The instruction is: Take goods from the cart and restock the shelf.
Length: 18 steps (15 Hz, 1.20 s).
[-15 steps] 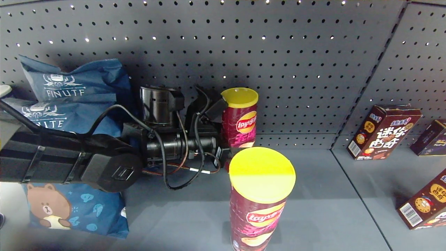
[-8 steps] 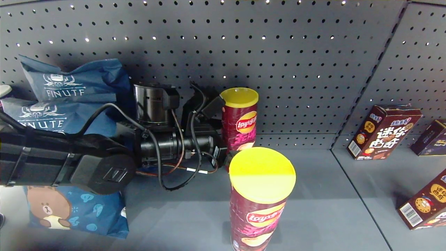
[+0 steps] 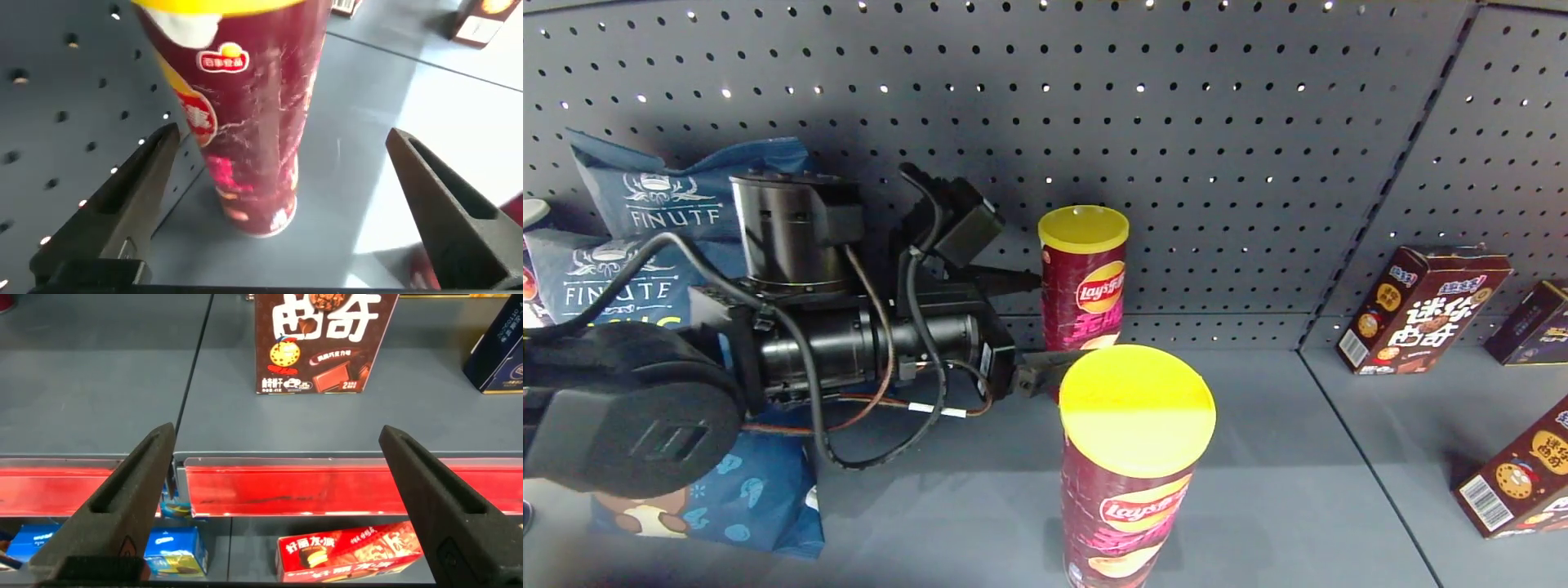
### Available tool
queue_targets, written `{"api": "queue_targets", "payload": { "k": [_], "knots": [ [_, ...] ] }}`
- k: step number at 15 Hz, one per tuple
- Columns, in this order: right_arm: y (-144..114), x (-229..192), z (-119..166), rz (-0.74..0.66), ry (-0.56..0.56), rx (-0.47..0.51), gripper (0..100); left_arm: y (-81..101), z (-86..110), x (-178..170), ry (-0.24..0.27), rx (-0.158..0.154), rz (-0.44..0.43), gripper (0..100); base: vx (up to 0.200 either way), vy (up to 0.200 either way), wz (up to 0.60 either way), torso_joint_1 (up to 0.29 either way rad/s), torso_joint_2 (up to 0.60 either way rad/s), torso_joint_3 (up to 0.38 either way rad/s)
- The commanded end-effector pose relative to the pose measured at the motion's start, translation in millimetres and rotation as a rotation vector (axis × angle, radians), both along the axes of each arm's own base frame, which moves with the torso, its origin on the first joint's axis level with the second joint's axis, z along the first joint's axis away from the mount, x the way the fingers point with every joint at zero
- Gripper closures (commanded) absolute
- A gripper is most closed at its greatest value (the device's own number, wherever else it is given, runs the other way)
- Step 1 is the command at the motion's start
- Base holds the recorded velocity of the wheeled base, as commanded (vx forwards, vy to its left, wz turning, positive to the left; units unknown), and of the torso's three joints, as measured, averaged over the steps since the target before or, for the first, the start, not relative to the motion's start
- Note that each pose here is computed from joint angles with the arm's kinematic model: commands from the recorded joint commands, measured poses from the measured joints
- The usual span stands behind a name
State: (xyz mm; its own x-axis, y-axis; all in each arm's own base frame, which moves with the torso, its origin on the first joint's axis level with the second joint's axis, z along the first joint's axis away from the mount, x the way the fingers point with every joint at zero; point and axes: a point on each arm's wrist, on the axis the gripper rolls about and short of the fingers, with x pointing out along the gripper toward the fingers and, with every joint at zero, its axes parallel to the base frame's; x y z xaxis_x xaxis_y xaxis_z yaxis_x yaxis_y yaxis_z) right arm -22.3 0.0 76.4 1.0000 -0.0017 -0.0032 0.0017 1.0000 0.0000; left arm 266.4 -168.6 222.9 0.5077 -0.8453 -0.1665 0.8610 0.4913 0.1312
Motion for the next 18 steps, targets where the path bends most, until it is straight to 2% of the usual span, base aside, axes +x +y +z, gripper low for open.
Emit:
{"api": "queue_targets", "payload": {
  "k": [1,3,4,8,9,10,16,18],
  "knots": [
    [0,0,0,0.000,0.000,0.000,0,16.7,14.4,-25,-0.036,-0.022,0.016,0,0.000,0.000,0.00,0.000,0.00,0.000],
    [0,0,0,0.000,0.000,0.000,0,26.7,15.0,-33,-0.041,-0.020,0.057,0,0.000,0.000,0.00,0.000,0.00,0.000],
    [0,0,0,0.000,0.000,0.000,0,32.9,13.1,-41,-0.039,-0.009,0.104,0,0.000,0.000,0.00,0.000,0.00,0.000],
    [0,0,0,0.000,0.000,0.000,0,41.1,10.2,-55,-0.040,0.012,0.196,0,0.000,0.000,0.00,0.000,0.00,0.000],
    [0,0,0,0.000,0.000,0.000,0,40.8,8.7,-55,-0.038,0.028,0.256,0,0.000,0.000,0.00,0.000,0.00,0.000],
    [0,0,0,0.000,0.000,0.000,0,38.7,7.4,-56,-0.035,0.041,0.280,0,0.000,0.000,0.00,0.000,0.00,0.000],
    [0,0,0,0.000,0.000,0.000,0,19.1,-12.3,-43,0.023,0.098,0.256,0,0.000,0.000,0.00,0.000,0.00,0.000],
    [0,0,0,0.000,0.000,0.000,0,12.2,-20.1,-35,0.038,0.124,0.277,0,0.000,0.000,0.00,0.000,0.00,0.000]
  ]
}}
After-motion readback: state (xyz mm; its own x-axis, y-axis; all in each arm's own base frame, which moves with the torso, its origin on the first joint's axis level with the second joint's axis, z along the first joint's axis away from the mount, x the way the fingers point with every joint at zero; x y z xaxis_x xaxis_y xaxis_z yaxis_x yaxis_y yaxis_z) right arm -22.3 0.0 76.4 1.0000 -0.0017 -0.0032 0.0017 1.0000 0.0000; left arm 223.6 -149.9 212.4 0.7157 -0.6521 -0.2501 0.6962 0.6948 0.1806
